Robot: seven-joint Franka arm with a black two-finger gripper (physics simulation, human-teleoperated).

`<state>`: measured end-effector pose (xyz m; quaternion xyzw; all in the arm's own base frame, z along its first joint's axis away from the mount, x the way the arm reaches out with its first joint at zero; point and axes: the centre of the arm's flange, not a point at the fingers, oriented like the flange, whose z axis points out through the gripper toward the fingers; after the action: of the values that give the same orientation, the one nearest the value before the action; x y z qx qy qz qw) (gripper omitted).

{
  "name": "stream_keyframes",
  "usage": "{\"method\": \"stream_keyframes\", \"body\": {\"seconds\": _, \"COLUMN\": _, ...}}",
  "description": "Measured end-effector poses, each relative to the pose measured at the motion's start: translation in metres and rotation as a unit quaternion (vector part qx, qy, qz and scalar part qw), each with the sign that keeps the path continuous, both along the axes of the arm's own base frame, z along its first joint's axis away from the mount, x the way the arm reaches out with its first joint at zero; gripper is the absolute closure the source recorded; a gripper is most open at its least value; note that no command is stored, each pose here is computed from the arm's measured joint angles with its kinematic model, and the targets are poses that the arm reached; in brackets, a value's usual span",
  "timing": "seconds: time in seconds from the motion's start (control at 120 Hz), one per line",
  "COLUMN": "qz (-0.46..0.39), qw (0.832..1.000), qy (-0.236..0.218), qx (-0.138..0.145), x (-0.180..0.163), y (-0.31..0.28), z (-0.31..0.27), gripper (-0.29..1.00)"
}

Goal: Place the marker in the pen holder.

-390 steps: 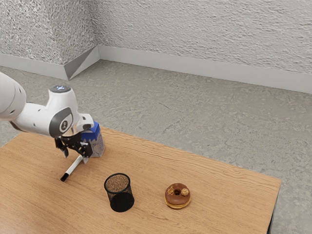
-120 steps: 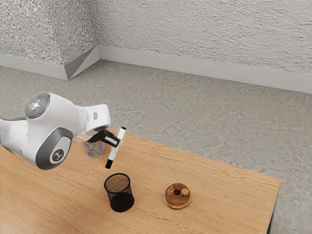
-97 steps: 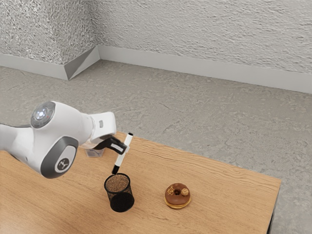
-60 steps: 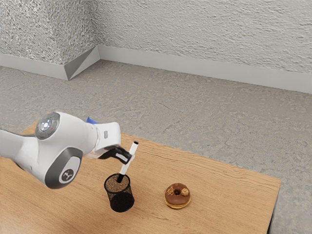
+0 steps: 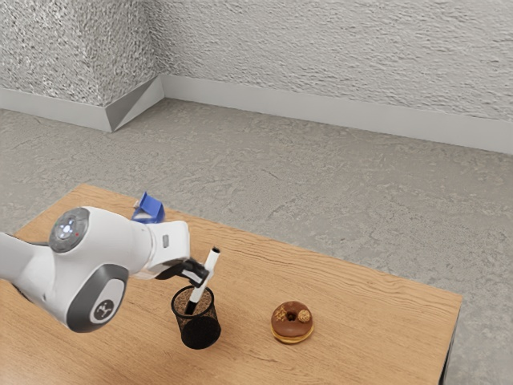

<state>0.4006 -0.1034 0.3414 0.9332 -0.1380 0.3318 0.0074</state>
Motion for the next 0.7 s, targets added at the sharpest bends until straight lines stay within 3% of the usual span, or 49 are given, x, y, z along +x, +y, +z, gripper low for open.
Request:
{"method": "stream_keyframes", "body": {"seconds": 0.042, "qz": 0.0, "qw": 1.0, "qy": 0.003, "qx": 0.0, "x": -0.002, "y": 0.0, "z": -0.003, "gripper": 0.76}}
{"method": "stream_keyframes", "body": {"seconds": 0.208, "qz": 0.0, "qw": 1.0, "qy": 0.013, "qx": 0.0, "x": -0.004, "y": -0.002, "z": -0.01, "gripper": 0.4}}
{"method": "stream_keyframes", "body": {"seconds": 0.317, "qz": 0.002, "qw": 1.0, "qy": 0.019, "qx": -0.001, "x": 0.0, "y": -0.002, "z": -0.006, "gripper": 0.24}}
{"method": "stream_keyframes", "body": {"seconds": 0.4, "qz": 0.037, "qw": 0.999, "qy": 0.024, "qx": -0.027, "x": 0.058, "y": 0.02, "z": 0.055, "gripper": 0.16}}
{"method": "stream_keyframes", "body": {"seconds": 0.475, "qz": 0.068, "qw": 0.994, "qy": 0.064, "qx": -0.049, "x": 0.117, "y": 0.054, "z": 0.108, "gripper": 0.12}}
{"method": "stream_keyframes", "body": {"seconds": 0.567, "qz": 0.088, "qw": 0.992, "qy": 0.082, "qx": -0.047, "x": 0.192, "y": 0.104, "z": 0.208, "gripper": 0.08}}
{"method": "stream_keyframes", "body": {"seconds": 0.625, "qz": 0.104, "qw": 0.99, "qy": 0.095, "qx": -0.029, "x": 0.208, "y": 0.138, "z": 0.263, "gripper": 0.06}}
{"method": "stream_keyframes", "body": {"seconds": 0.7, "qz": 0.132, "qw": 0.981, "qy": 0.143, "qx": -0.014, "x": 0.201, "y": 0.177, "z": 0.288, "gripper": 0.04}}
